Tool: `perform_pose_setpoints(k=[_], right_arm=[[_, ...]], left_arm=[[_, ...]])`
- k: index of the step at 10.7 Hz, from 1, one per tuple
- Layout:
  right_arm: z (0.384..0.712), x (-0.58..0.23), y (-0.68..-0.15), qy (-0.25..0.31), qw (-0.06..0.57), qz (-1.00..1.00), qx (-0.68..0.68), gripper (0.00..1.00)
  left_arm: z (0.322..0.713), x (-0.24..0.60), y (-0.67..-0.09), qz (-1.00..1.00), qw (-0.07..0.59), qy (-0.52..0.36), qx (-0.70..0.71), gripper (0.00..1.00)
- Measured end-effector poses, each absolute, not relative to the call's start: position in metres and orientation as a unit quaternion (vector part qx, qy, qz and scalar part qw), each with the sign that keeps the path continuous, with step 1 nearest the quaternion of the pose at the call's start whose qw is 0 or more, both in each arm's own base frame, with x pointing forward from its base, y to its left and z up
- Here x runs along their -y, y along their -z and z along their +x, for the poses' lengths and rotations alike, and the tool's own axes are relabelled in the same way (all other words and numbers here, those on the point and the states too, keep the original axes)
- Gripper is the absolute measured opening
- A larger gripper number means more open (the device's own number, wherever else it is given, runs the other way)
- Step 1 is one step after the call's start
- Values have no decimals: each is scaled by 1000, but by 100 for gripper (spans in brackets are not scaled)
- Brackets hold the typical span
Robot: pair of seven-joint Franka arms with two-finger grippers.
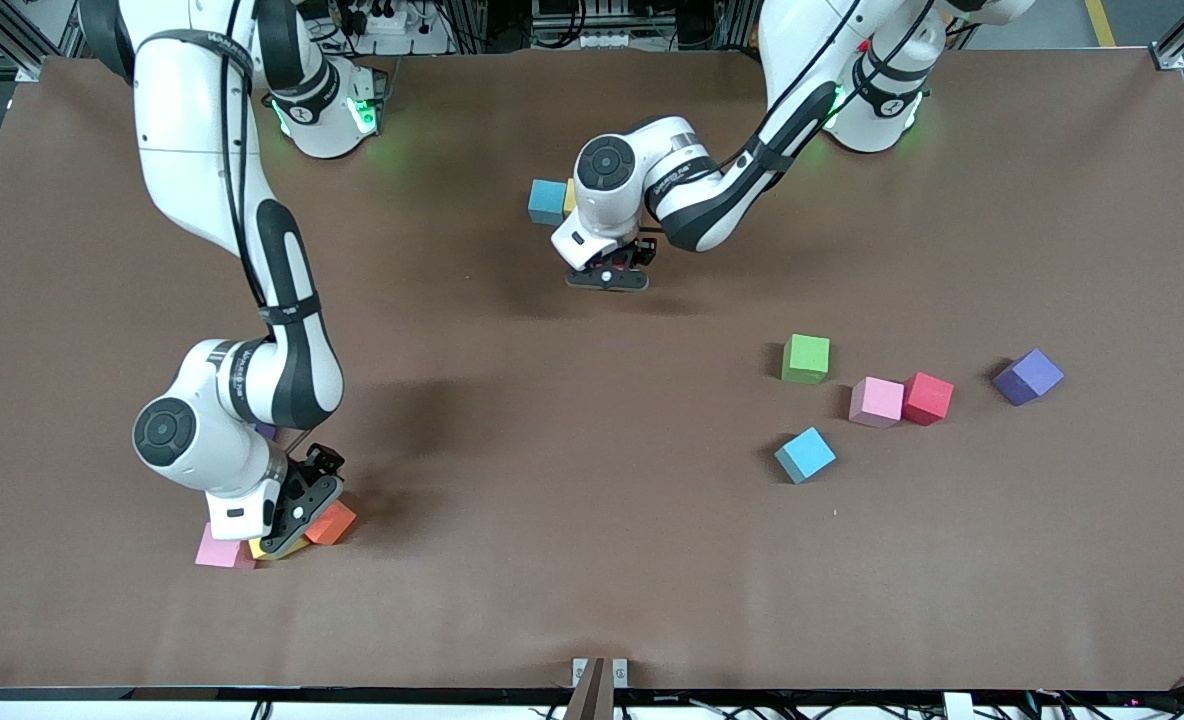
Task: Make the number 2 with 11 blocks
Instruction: 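Lower the red cube into the row while the right gripper grasps the orange cube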
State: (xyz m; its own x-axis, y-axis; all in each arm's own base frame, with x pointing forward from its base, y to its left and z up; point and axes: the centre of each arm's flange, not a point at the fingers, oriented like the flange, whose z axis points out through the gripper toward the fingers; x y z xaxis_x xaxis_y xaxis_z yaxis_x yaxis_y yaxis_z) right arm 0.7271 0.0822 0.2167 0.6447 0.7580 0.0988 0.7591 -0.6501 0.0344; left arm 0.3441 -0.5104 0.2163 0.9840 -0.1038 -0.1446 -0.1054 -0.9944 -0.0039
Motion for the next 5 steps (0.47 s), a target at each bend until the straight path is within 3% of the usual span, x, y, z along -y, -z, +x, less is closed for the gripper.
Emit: perform_pose_setpoints(k=[5], right_arm=[[734, -78, -210, 65, 21, -910, 409, 100]], left_arm=[[342, 512, -216, -996, 5, -73, -53, 61]])
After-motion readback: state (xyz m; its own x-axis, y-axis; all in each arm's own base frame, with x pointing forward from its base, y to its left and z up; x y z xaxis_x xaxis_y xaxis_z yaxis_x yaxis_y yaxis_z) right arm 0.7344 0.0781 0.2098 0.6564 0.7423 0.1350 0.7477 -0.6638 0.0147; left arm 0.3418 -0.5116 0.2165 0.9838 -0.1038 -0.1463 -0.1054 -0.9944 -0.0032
